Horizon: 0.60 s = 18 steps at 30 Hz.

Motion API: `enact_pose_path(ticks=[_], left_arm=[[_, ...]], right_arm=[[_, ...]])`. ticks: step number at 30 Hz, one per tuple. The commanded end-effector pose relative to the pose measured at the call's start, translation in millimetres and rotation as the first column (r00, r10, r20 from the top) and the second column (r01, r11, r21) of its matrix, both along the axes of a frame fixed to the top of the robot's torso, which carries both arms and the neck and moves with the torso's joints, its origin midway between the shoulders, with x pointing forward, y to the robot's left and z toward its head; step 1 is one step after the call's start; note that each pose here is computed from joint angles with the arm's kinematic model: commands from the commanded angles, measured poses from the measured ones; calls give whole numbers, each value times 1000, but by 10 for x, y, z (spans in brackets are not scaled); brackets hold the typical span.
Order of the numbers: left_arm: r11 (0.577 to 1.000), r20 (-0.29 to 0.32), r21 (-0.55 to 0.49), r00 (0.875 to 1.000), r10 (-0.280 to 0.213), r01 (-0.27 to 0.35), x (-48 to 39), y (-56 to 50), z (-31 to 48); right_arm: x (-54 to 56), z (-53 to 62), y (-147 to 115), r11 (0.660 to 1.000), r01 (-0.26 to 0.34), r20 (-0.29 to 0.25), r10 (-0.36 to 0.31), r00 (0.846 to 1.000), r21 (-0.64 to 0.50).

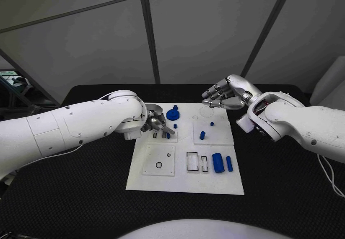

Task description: Assemble the parts on the task board

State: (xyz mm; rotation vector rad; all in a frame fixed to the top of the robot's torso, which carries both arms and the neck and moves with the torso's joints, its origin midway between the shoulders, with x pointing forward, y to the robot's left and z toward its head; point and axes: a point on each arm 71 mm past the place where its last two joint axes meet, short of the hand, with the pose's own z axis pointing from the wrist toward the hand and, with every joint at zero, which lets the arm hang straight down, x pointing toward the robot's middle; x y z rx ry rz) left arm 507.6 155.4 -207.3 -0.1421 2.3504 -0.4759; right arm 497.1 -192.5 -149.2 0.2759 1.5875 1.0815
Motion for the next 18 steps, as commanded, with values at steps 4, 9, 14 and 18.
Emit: enact_pose_path(ticks=[4,9,14,18], left_arm=[[1000,-14,25,1000,-16,17,0,-3,-5],[1000,-13,26,1000,-16,17,4,-11,-6],[1000,-10,24,1000,-16,16,7,-21,-5],[1000,-9,24,1000,-14,14,12,-20,-5]], right_arm=[[2,9,16,1000,-9,1,9,1000,-2],[3,9,19,1000,-10,0,10,1000,-2],[3,8,24,1000,-11,0,11,1000,-2],[5,6,27,1000,-12,-2,12,1000,-3]])
